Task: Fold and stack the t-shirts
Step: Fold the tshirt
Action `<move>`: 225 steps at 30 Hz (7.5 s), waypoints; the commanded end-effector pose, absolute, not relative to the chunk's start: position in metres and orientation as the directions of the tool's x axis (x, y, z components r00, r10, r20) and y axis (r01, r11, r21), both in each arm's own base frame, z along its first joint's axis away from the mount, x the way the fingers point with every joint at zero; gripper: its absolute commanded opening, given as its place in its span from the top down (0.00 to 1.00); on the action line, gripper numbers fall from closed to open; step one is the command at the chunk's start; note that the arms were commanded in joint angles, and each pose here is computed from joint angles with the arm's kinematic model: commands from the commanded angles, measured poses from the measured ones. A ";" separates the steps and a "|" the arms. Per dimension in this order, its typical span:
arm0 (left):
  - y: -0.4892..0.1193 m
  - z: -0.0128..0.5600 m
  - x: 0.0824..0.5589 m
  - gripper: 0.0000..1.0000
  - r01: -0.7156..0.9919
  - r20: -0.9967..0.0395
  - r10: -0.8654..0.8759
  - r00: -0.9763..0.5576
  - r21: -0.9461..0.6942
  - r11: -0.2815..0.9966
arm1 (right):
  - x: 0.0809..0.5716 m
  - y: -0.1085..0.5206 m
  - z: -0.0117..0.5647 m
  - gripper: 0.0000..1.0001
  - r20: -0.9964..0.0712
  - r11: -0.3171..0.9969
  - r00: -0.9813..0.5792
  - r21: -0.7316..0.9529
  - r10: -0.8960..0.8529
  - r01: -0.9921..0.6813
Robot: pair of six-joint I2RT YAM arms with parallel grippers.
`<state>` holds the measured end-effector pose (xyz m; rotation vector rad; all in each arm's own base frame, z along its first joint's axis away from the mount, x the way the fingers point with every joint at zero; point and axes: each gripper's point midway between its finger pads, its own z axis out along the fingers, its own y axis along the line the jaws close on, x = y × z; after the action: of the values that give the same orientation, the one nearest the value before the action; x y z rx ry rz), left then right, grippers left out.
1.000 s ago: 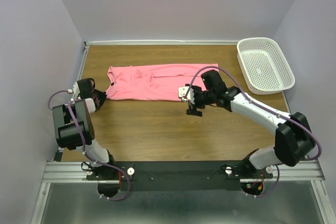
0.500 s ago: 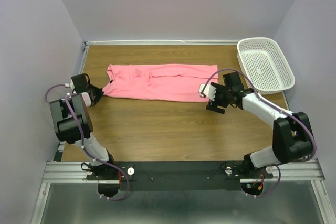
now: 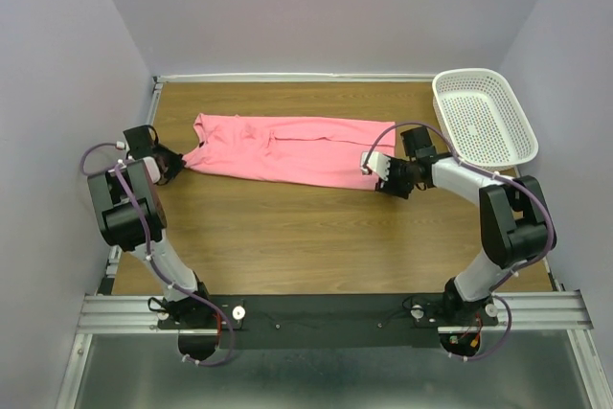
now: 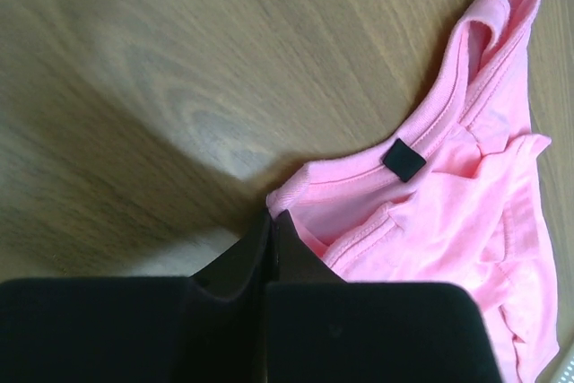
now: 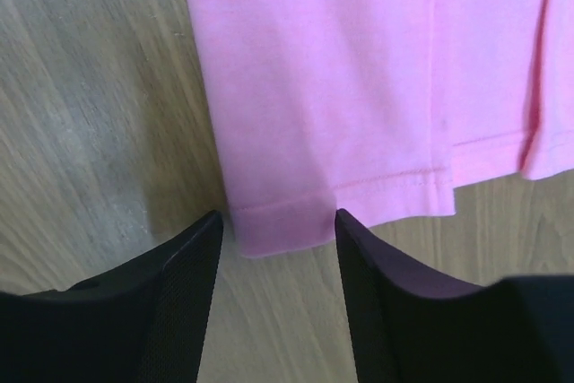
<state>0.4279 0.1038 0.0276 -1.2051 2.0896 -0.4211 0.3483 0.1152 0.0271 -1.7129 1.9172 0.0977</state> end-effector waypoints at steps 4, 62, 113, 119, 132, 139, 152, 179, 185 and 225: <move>0.106 0.023 0.434 0.96 -0.626 -0.378 -0.841 -0.387 -0.562 0.541 | 0.333 0.115 0.010 0.71 -0.438 0.133 -0.006 -0.261 -0.899 -0.956; 0.032 0.196 0.444 0.32 -0.053 -0.745 -0.576 -0.336 -0.595 0.802 | 0.470 0.138 0.056 0.38 -0.706 0.682 -0.608 0.244 -0.362 -0.690; -0.130 0.130 0.544 0.48 0.058 -0.632 -0.484 -0.605 -0.641 0.765 | 0.315 -0.004 0.058 0.44 -0.558 0.778 -0.664 0.051 -0.498 -0.626; -0.106 0.176 0.527 0.45 0.098 -0.771 -0.436 -0.464 -0.534 0.840 | 0.352 0.062 0.092 0.40 -0.694 0.637 -0.566 0.199 -0.445 -0.745; -0.067 0.303 0.331 0.02 0.244 -0.957 -0.277 -0.084 -0.289 0.926 | 0.527 0.288 0.070 0.31 -0.655 0.567 -0.715 0.501 -0.244 -0.653; -0.060 0.322 0.271 0.02 0.267 -0.976 -0.216 0.031 -0.200 0.943 | 0.568 0.345 0.070 0.18 -0.685 0.658 -0.727 0.525 -0.051 -0.540; -0.062 0.328 0.264 0.02 0.282 -0.972 -0.229 0.059 -0.204 0.938 | 0.581 0.349 0.018 0.25 -0.715 0.719 -0.693 0.431 -0.096 -0.545; -0.104 0.237 0.292 0.02 0.323 -0.841 -0.454 -0.294 -0.535 0.781 | 0.633 0.265 0.017 0.99 -0.705 0.886 -0.699 0.393 0.120 -0.245; -0.130 0.152 0.308 0.14 0.137 -0.612 -0.602 -0.513 -0.750 0.647 | 0.629 0.231 0.023 0.55 -0.701 0.872 -0.710 0.391 0.074 -0.295; -0.175 -0.010 0.480 0.83 -0.260 -0.455 -0.483 -0.748 -0.469 0.844 | 0.382 0.153 0.205 0.11 -0.859 0.658 -0.488 0.277 -0.158 -0.701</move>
<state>0.4997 -0.1995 0.0301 -0.5508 2.3110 -0.6565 0.3924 0.1553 0.1960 -0.6670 2.0290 0.7655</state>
